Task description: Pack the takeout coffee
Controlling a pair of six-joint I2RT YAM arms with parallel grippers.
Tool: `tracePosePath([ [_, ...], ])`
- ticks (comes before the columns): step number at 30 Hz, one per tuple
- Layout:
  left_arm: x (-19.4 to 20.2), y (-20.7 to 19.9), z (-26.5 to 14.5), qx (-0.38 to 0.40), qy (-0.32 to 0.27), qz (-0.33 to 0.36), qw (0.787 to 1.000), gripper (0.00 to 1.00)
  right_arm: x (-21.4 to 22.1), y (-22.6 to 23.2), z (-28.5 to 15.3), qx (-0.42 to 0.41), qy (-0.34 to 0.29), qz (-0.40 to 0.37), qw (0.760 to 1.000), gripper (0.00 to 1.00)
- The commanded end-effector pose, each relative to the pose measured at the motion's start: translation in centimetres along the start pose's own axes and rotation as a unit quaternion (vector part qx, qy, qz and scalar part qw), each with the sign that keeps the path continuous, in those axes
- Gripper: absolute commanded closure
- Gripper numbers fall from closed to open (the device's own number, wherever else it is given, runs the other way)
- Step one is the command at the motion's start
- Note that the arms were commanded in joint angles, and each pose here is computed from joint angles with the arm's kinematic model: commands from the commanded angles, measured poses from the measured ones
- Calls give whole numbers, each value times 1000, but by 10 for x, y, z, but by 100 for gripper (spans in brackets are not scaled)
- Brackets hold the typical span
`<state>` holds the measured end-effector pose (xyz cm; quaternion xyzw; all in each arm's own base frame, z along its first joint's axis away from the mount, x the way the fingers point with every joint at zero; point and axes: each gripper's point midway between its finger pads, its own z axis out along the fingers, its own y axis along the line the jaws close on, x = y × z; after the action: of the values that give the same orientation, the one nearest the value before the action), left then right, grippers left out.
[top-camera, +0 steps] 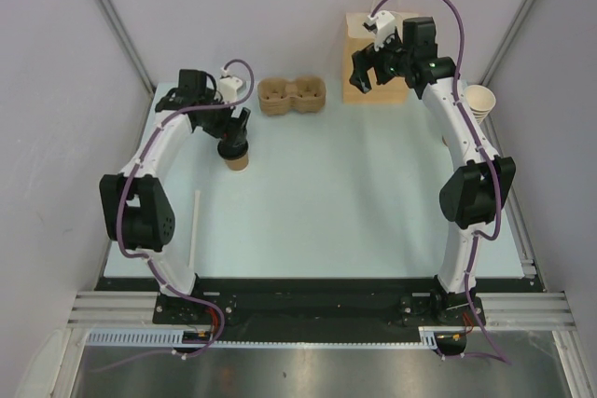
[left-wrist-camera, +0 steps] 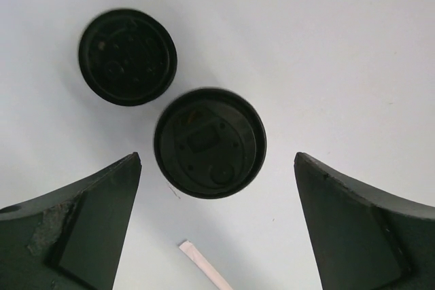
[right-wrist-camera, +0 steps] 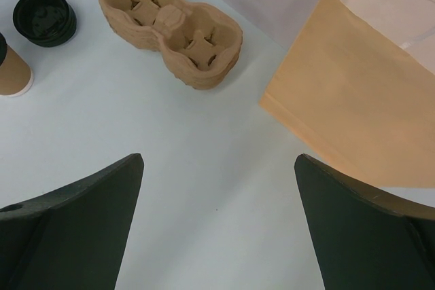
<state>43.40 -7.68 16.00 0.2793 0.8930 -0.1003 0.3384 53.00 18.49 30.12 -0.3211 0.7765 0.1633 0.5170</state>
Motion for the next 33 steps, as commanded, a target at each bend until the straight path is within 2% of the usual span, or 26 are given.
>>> tracePosePath([
  [1, -51, 1, -38, 2, -62, 23, 998, 1, -31, 2, -16, 1, -33, -21, 999, 0],
  [3, -71, -2, -44, 16, -88, 32, 995, 1, -32, 2, -18, 1, -33, -21, 999, 0],
  [4, -94, 1, -55, 13, -115, 48, 992, 0, -31, 3, -20, -2, -29, -19, 999, 0],
  [5, -102, 0, -48, 24, -120, 58, 991, 1, -32, 3, -21, -2, -28, -17, 999, 0],
  [7, -141, -5, -57, 32, -171, 97, 980, 7, -33, 4, -29, -2, -23, -15, 1000, 0],
  [9, -159, -5, -42, 36, -189, 122, 974, 10, -32, 3, -36, 0, -18, -12, 1000, 0],
  [10, -181, -6, -42, 22, -218, 142, 965, 16, -31, 6, -43, -1, -14, -8, 1000, 0],
  [11, -184, -5, -24, 23, -217, 149, 964, 19, -27, 5, -47, 0, -9, 0, 1000, 0],
  [12, -204, -9, -23, 16, -238, 164, 957, 26, -25, 6, -52, -2, -6, 5, 1000, 0],
  [14, -216, -9, -8, 8, -239, 173, 955, 33, -14, 12, -61, -6, 6, 14, 1000, 0],
  [15, -213, -16, 19, 19, -224, 174, 959, 40, -10, 14, -65, -7, 9, 15, 1000, 0],
  [17, -225, -18, 28, 10, -227, 182, 957, 45, 3, 22, -69, -14, 21, 19, 999, 0],
  [18, -221, -23, 47, 15, -218, 183, 958, 47, 7, 25, -69, -16, 26, 20, 999, 1],
  [25, -210, -19, 108, 20, -214, 112, 970, 53, 29, 43, -71, -20, 55, 2, 998, 0],
  [33, -187, -21, 141, 37, -186, 67, 980, 57, 28, 46, -64, -23, 56, -1, 998, 0],
])
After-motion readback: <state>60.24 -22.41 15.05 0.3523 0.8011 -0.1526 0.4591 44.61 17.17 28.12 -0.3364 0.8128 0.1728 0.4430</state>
